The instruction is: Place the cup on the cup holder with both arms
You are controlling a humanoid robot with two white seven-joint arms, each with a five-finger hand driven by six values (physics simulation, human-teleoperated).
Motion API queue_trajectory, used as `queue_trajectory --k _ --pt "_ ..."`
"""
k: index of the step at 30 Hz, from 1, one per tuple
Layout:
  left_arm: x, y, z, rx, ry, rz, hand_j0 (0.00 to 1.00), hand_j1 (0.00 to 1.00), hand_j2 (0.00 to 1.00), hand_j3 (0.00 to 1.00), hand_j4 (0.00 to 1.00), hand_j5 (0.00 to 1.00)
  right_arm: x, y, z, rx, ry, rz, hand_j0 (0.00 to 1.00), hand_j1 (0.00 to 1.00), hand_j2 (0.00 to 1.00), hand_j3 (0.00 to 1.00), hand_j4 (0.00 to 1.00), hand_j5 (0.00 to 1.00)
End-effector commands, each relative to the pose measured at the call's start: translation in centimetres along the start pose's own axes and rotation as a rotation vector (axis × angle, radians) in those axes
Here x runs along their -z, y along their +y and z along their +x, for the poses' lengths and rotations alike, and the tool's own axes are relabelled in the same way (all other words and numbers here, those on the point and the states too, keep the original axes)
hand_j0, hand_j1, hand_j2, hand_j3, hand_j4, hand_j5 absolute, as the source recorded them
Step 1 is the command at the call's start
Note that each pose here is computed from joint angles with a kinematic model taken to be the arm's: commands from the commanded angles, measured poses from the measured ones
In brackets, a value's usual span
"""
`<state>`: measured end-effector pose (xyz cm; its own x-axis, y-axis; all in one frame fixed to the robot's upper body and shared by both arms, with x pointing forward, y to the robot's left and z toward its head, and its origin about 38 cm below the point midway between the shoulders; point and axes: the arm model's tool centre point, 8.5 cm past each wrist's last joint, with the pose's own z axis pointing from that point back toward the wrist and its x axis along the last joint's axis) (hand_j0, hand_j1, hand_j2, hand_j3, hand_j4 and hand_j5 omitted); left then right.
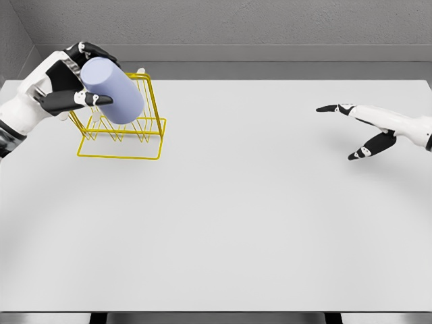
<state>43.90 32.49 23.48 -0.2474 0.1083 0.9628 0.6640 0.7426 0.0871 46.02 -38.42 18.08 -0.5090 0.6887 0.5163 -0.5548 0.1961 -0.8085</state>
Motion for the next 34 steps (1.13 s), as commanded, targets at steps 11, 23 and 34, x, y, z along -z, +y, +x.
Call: queue_trajectory --k 11,23,34 --pt "0.3 -0.4 0.1 -0.002 -0.013 -0.009 0.8 0.8 0.8 0.8 0.8 0.8 0.0 -0.1 0.0 0.006 -0.002 -0.005 1.0 1.0 1.0 1.0 1.0 1.0" --pt "0.1 -0.1 0.1 0.033 0.01 -0.007 1.0 1.0 1.0 1.0 1.0 1.0 0.1 0.0 0.1 0.007 -0.004 -0.005 1.0 1.0 1.0 1.0 1.0 1.0" --pt "-6.3 -6.6 4.9 0.47 -0.216 -0.273 1.0 1.0 1.0 1.0 1.0 1.0 0.1 0.0 0.1 0.008 -0.005 -0.006 1.0 1.0 1.0 1.0 1.0 1.0"
